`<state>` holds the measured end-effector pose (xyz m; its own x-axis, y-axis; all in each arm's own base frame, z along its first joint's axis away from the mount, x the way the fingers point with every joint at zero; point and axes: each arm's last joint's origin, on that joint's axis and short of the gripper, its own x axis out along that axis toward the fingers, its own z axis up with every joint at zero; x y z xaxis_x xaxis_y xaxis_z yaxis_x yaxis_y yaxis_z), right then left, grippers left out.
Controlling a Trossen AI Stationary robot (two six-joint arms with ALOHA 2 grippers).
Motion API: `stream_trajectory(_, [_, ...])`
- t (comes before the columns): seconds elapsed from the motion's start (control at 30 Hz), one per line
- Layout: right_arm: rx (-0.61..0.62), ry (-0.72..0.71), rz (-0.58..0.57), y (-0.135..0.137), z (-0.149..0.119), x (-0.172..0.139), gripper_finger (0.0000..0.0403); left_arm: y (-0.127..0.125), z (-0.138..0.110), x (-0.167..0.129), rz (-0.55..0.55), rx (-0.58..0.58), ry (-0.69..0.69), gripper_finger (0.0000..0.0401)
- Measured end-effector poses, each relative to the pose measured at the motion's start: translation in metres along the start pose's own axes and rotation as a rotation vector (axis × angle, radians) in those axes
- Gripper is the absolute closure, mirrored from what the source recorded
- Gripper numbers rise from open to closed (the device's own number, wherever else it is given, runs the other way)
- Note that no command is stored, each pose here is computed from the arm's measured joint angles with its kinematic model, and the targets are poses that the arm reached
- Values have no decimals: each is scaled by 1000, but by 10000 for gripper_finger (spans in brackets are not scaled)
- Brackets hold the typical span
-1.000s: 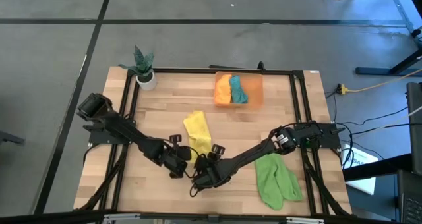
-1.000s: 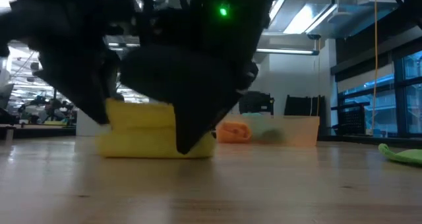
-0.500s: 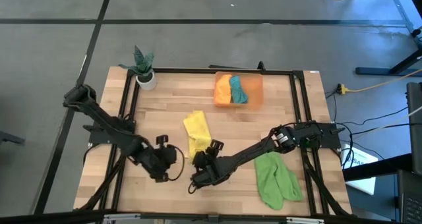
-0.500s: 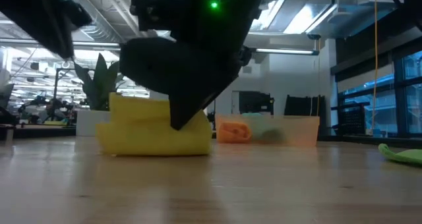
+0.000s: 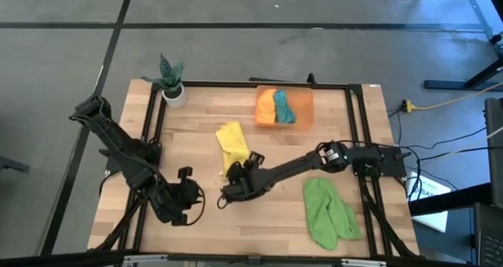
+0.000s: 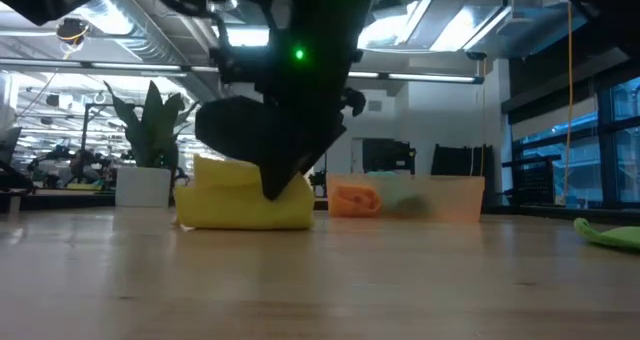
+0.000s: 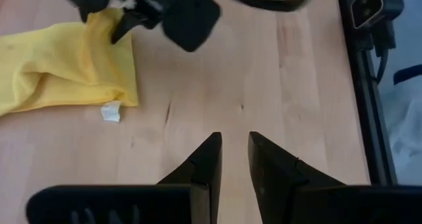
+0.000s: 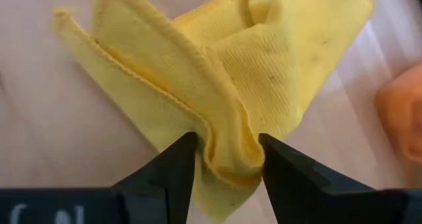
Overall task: Roll microfiber towels into tight, uniform cylinder then place into a basket
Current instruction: Roll the yellow microfiber towel
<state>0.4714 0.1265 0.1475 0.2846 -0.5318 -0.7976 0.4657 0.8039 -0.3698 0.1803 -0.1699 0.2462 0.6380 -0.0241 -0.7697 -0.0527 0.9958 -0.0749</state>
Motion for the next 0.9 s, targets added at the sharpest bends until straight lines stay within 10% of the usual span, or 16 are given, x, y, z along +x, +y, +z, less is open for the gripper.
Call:
stream_trajectory(0.57, [-16, 138, 72, -22, 4, 36, 236, 0, 0, 0, 0, 1, 0, 334])
stream_trajectory(0.9, [-153, 182, 274, 14, -17, 6, 236, 0, 0, 0, 3, 1, -3, 333])
